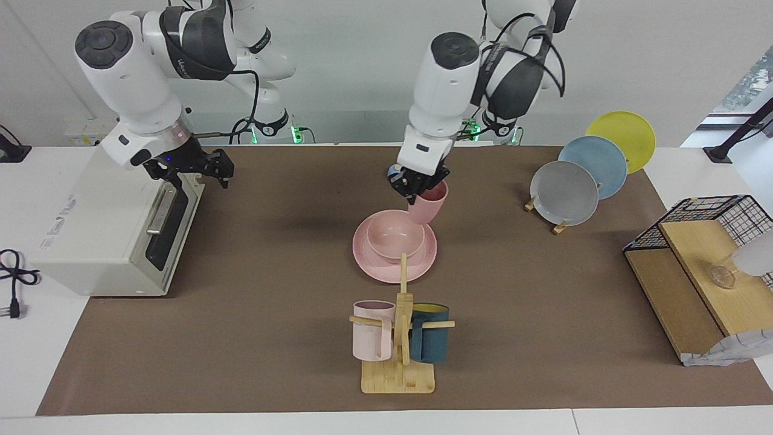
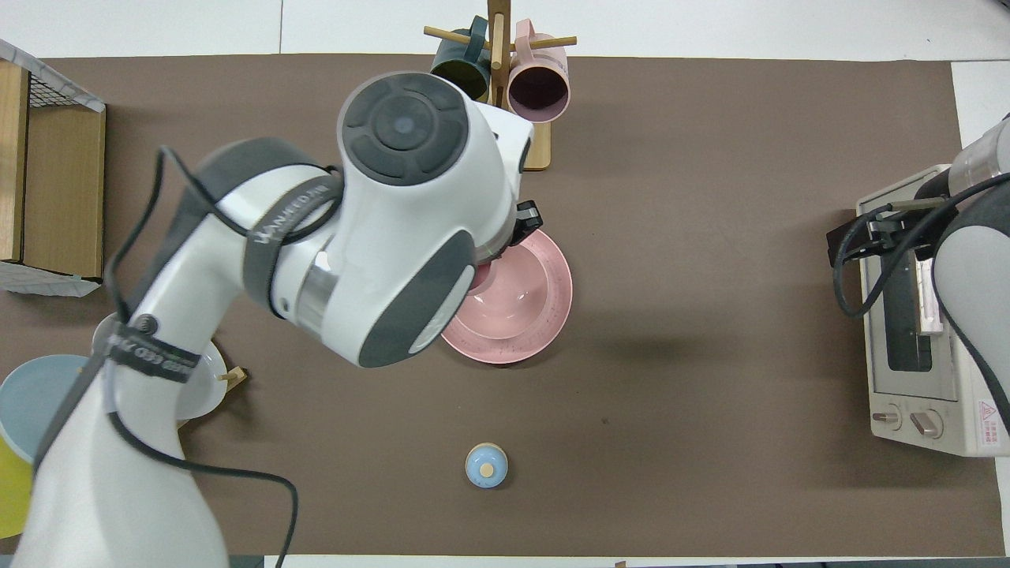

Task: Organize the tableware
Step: 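Lower the pink cup into the bowl with the left gripper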

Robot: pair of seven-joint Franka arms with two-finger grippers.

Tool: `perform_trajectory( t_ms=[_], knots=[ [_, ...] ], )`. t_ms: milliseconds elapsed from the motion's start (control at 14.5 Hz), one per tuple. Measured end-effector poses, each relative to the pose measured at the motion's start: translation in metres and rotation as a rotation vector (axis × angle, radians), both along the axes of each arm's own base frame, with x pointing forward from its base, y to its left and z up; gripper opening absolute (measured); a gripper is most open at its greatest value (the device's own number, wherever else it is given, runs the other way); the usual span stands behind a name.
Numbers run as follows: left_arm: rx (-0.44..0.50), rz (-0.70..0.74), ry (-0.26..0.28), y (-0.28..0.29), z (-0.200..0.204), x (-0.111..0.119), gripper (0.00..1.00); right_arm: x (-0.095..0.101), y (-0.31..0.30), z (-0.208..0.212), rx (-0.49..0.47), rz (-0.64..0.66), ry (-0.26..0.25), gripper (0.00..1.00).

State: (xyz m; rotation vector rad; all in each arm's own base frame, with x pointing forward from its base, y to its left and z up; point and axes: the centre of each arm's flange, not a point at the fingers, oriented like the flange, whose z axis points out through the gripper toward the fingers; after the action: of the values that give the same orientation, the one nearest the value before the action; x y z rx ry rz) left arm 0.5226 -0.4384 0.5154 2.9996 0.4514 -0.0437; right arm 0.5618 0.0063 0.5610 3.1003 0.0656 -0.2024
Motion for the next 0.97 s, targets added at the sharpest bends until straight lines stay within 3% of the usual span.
perform_trajectory(
  t_ms=[415, 969],
  knots=[
    [0.042, -0.020, 0.026, -0.022, -0.066, -0.001, 0.04, -0.022, -0.006, -0.011, 0.004, -0.009, -0.002, 1.00],
    [0.072, -0.035, 0.027, -0.032, -0.122, 0.002, 0.04, -0.025, -0.019, -0.006, 0.005, -0.031, -0.019, 1.00]
  ],
)
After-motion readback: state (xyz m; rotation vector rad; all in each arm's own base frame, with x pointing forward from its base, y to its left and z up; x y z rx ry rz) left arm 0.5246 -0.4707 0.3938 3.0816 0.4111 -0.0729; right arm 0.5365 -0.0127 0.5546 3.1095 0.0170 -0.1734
